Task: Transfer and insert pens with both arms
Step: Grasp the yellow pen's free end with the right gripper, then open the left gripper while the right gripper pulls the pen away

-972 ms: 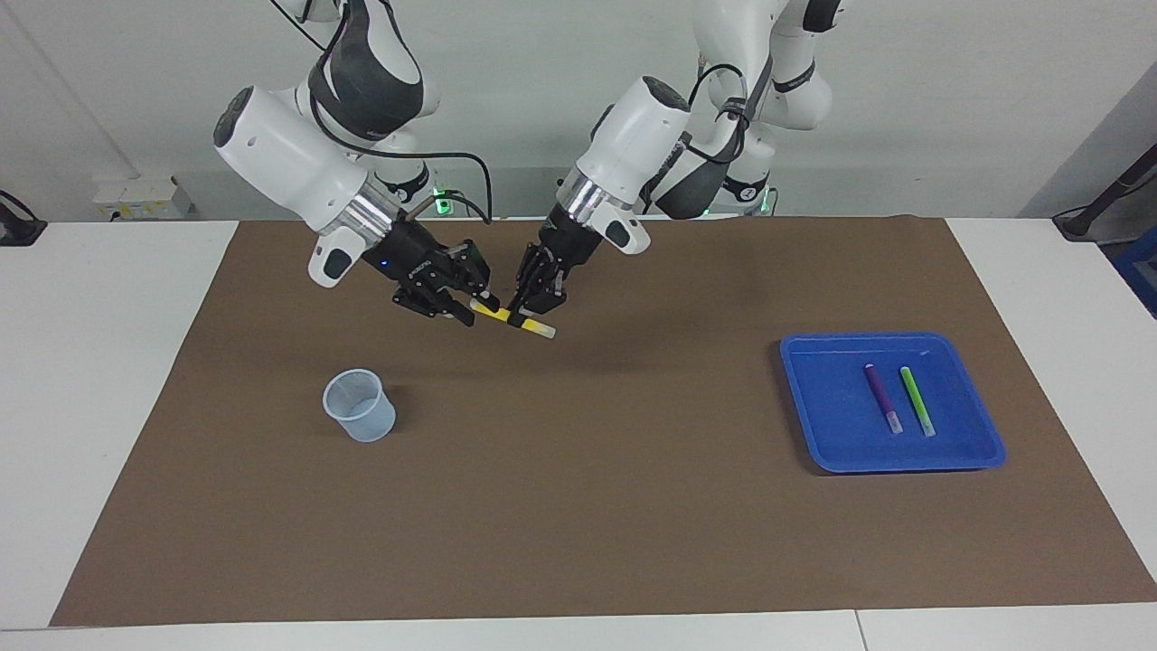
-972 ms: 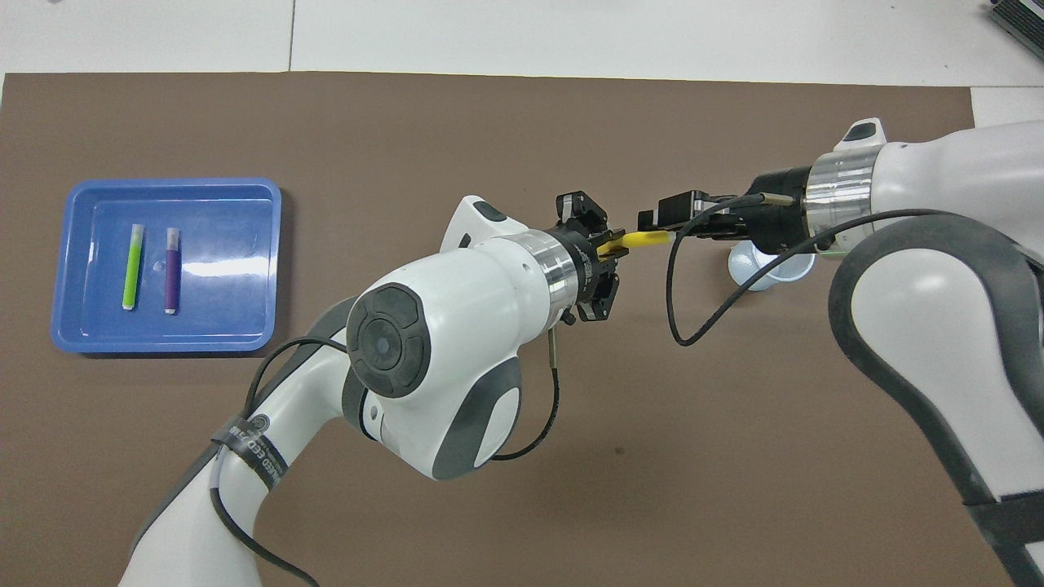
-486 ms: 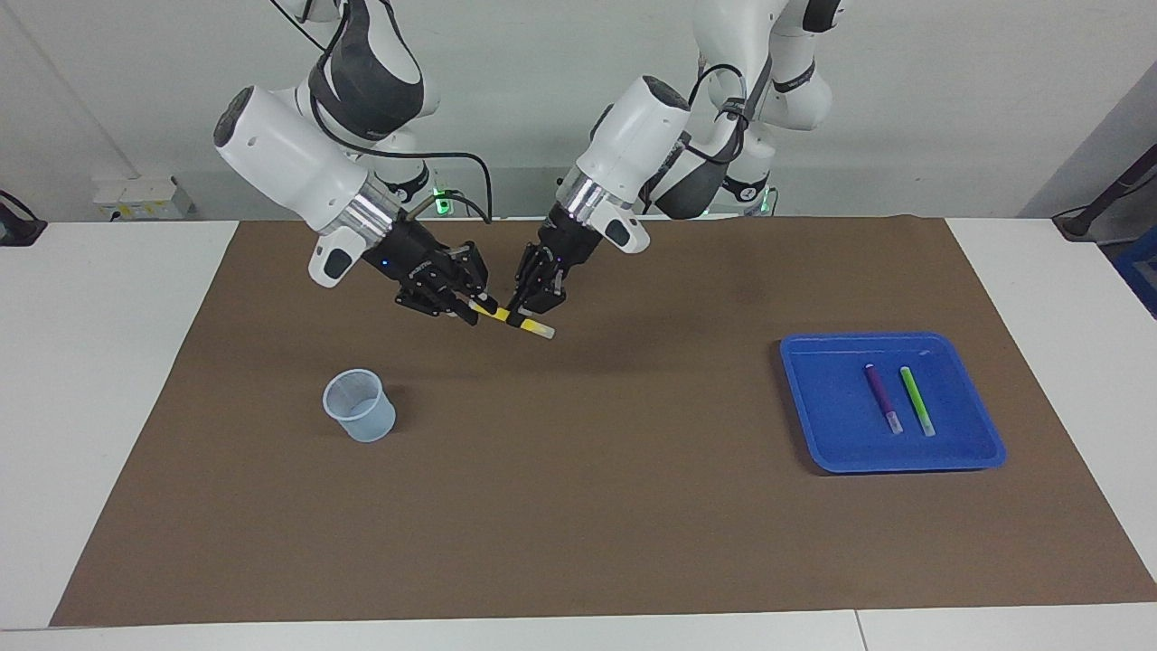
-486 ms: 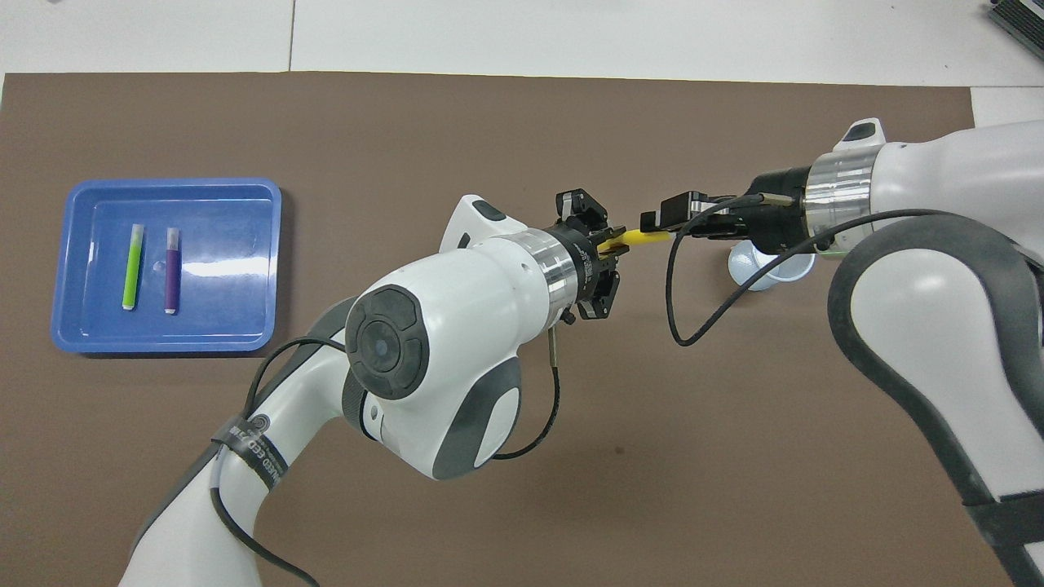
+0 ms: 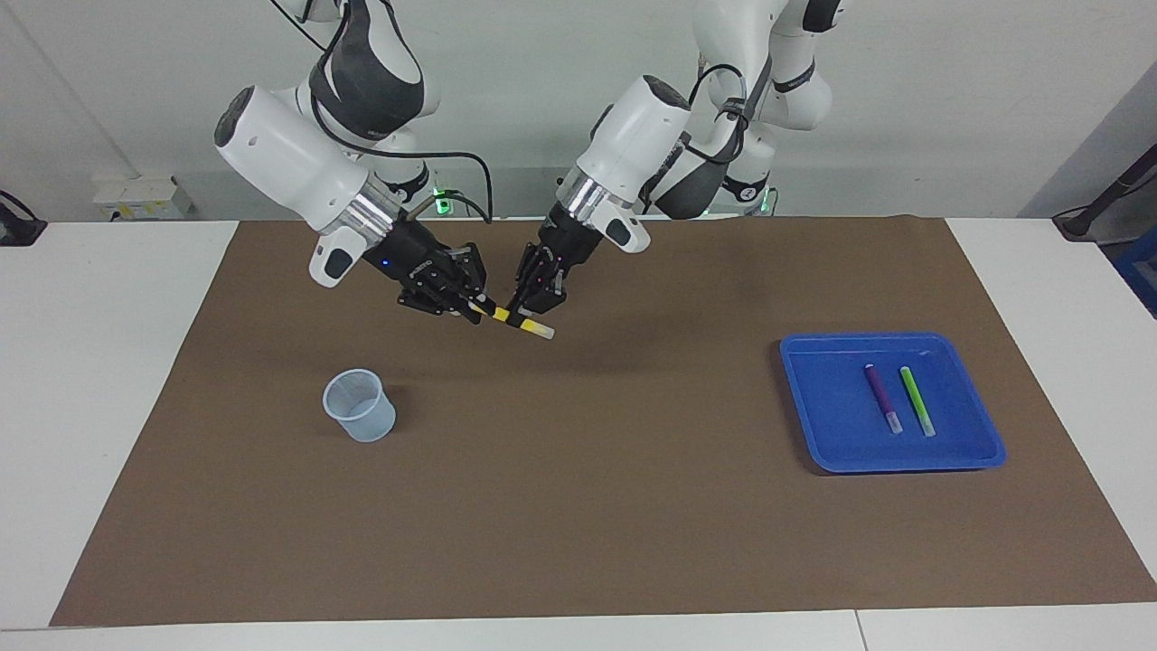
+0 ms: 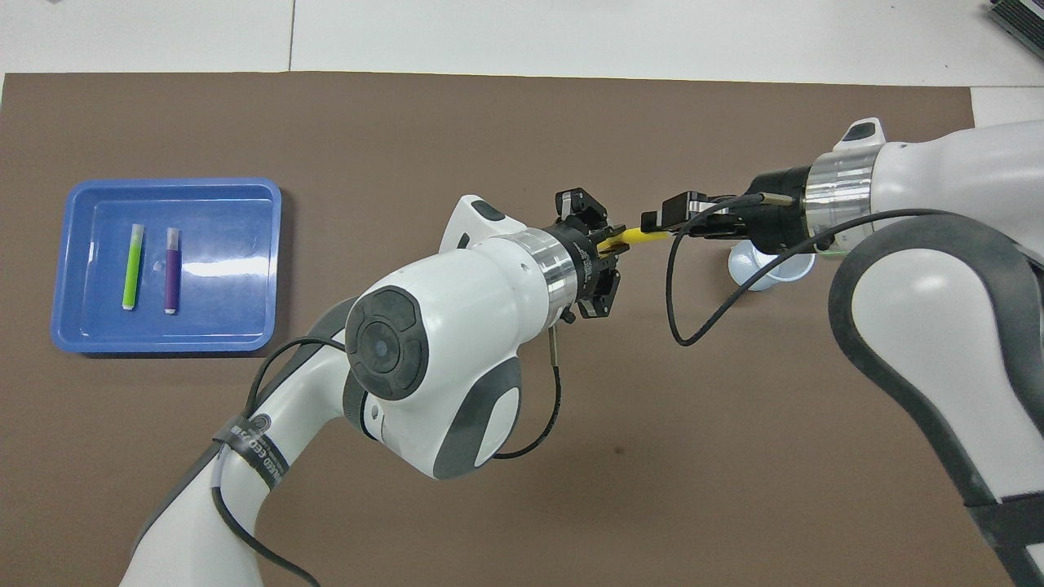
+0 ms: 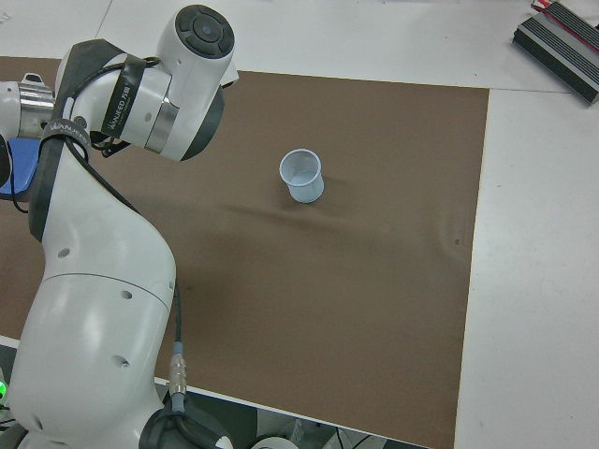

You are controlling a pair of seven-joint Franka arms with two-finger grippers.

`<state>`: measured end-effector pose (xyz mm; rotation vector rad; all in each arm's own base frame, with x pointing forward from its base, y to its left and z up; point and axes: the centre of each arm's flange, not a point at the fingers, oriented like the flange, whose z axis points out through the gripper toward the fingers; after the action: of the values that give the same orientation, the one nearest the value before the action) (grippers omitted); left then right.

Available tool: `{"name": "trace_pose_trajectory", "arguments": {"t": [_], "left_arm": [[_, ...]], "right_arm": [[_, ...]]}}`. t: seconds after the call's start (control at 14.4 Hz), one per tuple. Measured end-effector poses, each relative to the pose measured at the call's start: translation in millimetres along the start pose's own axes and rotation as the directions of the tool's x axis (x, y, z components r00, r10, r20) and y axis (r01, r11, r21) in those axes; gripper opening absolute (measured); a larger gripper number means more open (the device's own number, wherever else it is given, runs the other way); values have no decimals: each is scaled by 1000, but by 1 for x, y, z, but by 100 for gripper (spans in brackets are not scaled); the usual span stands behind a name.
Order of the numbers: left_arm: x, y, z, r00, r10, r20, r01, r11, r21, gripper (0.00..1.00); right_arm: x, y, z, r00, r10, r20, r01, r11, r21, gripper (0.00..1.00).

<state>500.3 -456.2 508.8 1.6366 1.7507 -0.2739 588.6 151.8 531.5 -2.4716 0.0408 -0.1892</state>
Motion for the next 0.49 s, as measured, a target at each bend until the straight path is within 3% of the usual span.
{"name": "trace_pose_trajectory", "arguments": {"t": [0.49], "left_arm": [[0,0,1,1000,-8,2,8,1000,-3,17]], "right_arm": [[0,-1,-1,1000,-1,-1,1,1000,3,20]]}}
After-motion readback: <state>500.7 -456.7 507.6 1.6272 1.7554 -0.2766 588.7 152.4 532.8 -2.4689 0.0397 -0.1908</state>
